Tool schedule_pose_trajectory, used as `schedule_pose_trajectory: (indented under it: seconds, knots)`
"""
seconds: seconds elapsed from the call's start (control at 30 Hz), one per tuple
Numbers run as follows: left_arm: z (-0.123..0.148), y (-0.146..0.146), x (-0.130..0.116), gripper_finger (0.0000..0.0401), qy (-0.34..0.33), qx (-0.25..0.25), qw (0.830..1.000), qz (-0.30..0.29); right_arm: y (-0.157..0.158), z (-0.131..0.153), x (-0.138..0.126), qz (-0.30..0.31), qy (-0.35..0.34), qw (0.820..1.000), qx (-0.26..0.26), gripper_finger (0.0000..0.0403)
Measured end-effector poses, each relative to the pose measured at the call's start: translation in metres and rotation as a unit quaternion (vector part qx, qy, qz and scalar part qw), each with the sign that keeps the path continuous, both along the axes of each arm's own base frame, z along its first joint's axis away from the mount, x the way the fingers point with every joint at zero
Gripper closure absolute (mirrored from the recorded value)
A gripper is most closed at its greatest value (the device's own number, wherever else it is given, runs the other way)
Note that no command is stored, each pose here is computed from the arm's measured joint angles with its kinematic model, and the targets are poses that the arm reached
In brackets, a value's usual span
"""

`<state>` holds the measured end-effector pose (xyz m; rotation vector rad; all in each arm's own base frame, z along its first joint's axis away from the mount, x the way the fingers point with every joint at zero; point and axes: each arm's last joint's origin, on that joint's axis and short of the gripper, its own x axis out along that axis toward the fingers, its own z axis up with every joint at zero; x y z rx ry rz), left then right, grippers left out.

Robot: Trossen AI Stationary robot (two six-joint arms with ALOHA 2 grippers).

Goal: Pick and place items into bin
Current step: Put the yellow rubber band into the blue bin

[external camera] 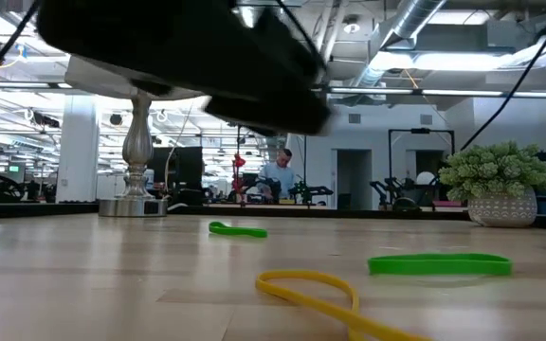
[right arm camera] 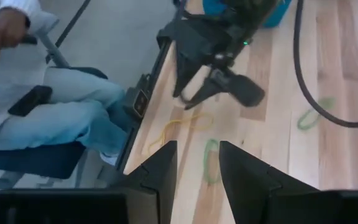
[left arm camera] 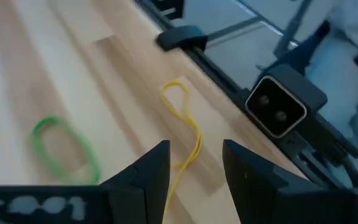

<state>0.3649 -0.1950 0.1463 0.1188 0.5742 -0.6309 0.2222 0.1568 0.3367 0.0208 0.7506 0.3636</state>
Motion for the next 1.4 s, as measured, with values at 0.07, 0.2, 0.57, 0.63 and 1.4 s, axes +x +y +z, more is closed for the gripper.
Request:
schedule_pose_trajectory:
  seconds: [0.07,0.2,0.57,0.63,1.4]
  knots:
    - [-0.005,-0.002,0.01,0.0264,-0.001,0.004,1.0,-0.025,0.0,-0.006,0.0,-0.014,0.012,1.0,0.009,0.029]
    - [-0.004,-0.004,0.029,0.0264,0.017,0.007,0.998,-0.063,0.002,-0.007,0.002,-0.021,0.013,1.0,0.019,0.029]
    - [-0.037,-0.012,0.043,0.0264,0.052,0.049,0.993,-0.095,0.007,-0.008,0.005,-0.016,0.005,1.0,0.026,0.029]
    - [-0.036,-0.011,0.044,0.0264,0.053,0.051,0.993,-0.09,0.007,-0.008,0.005,-0.016,0.003,1.0,0.027,0.029]
    - [0.005,-0.002,0.007,0.0399,0.163,0.123,0.973,-0.11,0.007,-0.007,0.006,-0.026,0.004,0.999,0.04,0.029]
